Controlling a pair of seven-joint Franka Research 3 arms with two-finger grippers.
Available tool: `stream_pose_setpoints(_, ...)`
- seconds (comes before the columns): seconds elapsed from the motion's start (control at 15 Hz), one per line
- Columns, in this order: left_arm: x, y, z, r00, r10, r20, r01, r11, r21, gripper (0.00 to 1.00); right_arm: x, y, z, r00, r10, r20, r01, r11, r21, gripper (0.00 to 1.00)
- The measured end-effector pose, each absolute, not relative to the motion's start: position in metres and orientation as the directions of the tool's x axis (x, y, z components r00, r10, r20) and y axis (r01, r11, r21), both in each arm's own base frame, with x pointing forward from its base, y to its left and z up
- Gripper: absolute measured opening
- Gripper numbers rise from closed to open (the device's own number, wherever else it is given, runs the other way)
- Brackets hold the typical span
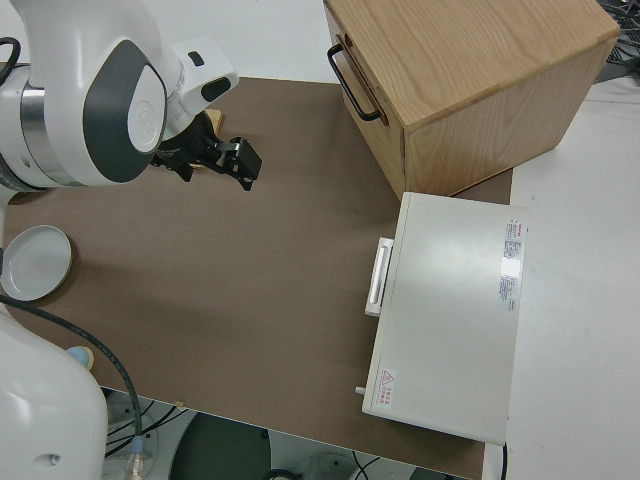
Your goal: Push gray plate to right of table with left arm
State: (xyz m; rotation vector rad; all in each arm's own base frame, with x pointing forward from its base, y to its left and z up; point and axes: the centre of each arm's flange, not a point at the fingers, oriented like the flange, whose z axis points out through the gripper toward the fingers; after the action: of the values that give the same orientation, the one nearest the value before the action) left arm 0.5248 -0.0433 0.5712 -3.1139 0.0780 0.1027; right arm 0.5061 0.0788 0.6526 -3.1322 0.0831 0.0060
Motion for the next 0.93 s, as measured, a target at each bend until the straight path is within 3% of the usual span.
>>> stream_pose_setpoints(0.27, 0.525, -0.036, 0.557, 0.994, -0.031, -0.103, -0.032, -0.999, -0.005, 1.0, 0.506, 0.079, 0.653, 0.999, -0.053, -0.004, -0.053, -0.999, -0.008, 1.0)
stream_pose_setpoints(0.6, 0.51, -0.038, 0.487, 0.974, -0.02, -0.225, -0.011, -0.999, 0.043, 0.99, 0.506, 0.079, 0.653, 0.999, -0.053, -0.004, -0.053, -0.999, -0.008, 1.0)
stream_pose_setpoints(0.93, 0.496, -0.017, 0.439, 0.982, 0.024, -0.189, 0.033, -0.998, 0.047, 0.97, 0.506, 0.079, 0.653, 0.999, -0.053, -0.004, -0.053, -0.999, -0.008, 1.0)
